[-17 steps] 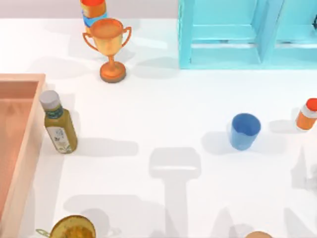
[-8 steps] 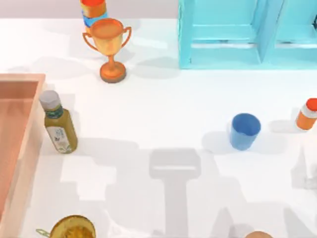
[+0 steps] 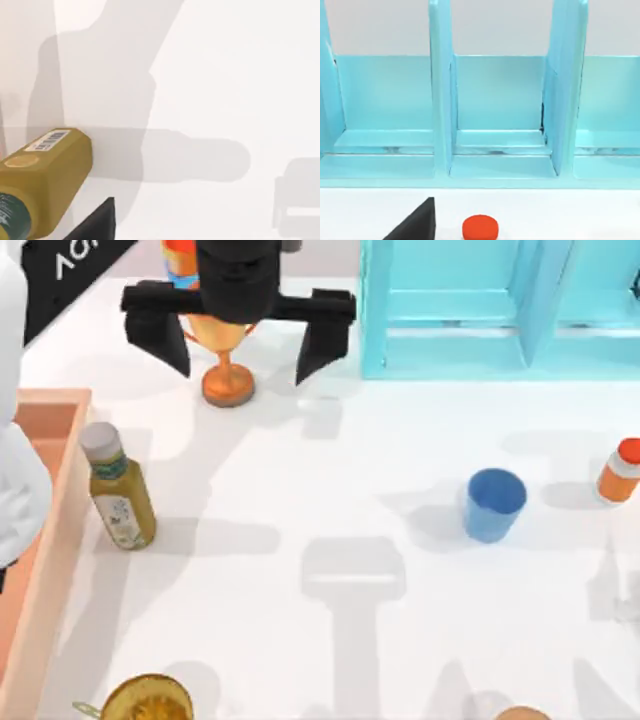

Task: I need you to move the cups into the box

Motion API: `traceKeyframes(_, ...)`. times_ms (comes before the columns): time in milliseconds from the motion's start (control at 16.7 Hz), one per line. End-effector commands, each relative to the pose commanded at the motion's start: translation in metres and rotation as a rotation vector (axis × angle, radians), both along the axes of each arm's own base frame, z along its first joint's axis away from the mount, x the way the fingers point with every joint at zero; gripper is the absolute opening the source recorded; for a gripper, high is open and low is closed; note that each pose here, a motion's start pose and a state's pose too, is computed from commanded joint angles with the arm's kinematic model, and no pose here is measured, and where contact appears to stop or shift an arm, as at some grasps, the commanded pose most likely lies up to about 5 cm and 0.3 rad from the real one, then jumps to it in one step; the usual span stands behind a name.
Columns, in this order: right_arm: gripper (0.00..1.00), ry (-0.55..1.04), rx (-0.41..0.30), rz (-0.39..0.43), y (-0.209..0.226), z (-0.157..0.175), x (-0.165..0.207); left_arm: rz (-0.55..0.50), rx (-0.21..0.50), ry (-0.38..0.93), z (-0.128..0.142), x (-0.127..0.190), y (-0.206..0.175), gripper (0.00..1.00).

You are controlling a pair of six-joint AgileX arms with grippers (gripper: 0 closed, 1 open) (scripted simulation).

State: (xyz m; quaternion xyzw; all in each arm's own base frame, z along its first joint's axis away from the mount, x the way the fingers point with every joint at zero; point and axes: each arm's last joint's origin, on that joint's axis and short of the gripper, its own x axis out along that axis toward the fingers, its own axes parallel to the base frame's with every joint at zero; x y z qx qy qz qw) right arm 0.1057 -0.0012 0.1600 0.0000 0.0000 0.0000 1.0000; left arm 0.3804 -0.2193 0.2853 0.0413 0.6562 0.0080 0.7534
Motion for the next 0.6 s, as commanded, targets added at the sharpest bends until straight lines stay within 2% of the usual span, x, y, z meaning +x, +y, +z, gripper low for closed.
traceKeyframes(180,1.00,0.000,0.000,0.000,0.000,0.000,0.000,0.000,-0.029,-0.086,-0.027,-0.034,-0.108,1.00)
traceKeyframes(300,1.00,0.000,0.000,0.000,0.000,0.000,0.000,0.003,-0.054,-0.127,-0.043,-0.059,-0.155,1.00)
traceKeyframes(420,1.00,0.000,0.000,0.000,0.000,0.000,0.000,0.005,-0.072,-0.153,-0.055,-0.078,-0.183,1.00)
traceKeyframes(600,1.00,0.000,0.000,0.000,0.000,0.000,0.000,0.006,-0.078,-0.161,-0.060,-0.084,-0.192,1.00)
